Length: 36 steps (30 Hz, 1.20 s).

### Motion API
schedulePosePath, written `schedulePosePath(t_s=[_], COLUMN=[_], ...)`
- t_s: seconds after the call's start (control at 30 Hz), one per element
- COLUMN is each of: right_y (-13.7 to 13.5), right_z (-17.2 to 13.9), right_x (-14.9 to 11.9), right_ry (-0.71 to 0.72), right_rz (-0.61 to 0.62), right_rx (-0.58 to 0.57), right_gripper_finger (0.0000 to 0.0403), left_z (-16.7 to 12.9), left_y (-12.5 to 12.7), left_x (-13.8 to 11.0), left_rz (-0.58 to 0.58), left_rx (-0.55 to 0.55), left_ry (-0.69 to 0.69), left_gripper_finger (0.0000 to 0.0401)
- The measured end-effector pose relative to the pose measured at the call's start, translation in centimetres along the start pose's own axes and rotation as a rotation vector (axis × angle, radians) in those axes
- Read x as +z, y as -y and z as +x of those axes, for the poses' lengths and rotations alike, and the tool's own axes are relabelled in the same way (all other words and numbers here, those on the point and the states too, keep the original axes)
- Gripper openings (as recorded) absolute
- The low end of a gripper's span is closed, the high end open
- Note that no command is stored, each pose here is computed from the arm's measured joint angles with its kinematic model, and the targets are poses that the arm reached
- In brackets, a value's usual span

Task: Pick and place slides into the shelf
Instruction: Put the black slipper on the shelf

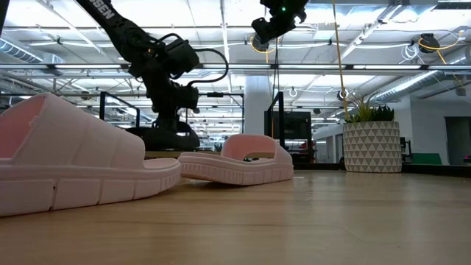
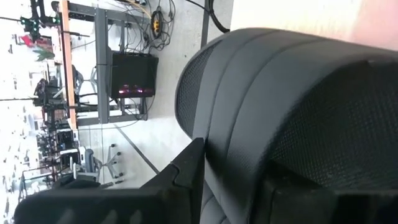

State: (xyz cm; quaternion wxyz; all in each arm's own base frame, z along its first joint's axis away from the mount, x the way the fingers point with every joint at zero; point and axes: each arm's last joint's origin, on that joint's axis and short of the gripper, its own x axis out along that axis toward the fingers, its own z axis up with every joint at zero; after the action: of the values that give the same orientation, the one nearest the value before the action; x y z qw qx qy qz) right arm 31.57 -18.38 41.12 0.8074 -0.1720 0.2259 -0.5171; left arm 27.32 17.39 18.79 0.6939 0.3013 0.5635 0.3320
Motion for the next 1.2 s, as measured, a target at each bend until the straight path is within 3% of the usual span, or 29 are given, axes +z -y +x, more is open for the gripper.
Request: schedulePosePath(t_s=[0.3,1.2], right_y=[-0.21,-0.22], right_z=[0.01,0.00], right_x=[0.08,0.08], right_ry=[0.029,0.029], right_rz=[0.008,0.007], right_rx=[0.072,0.072], right_gripper_finger=[0.0205,0.0205], left_z=[0.35,0.52], left_y=[-0.33,-0.28], left_x=[-0.33,-0.53], left_rz=[-0.042,-0.064], left_rx=[0.004,-0.049], left_ry=[-0.014,0.005], left_gripper_finger=[0.0086,0.0086])
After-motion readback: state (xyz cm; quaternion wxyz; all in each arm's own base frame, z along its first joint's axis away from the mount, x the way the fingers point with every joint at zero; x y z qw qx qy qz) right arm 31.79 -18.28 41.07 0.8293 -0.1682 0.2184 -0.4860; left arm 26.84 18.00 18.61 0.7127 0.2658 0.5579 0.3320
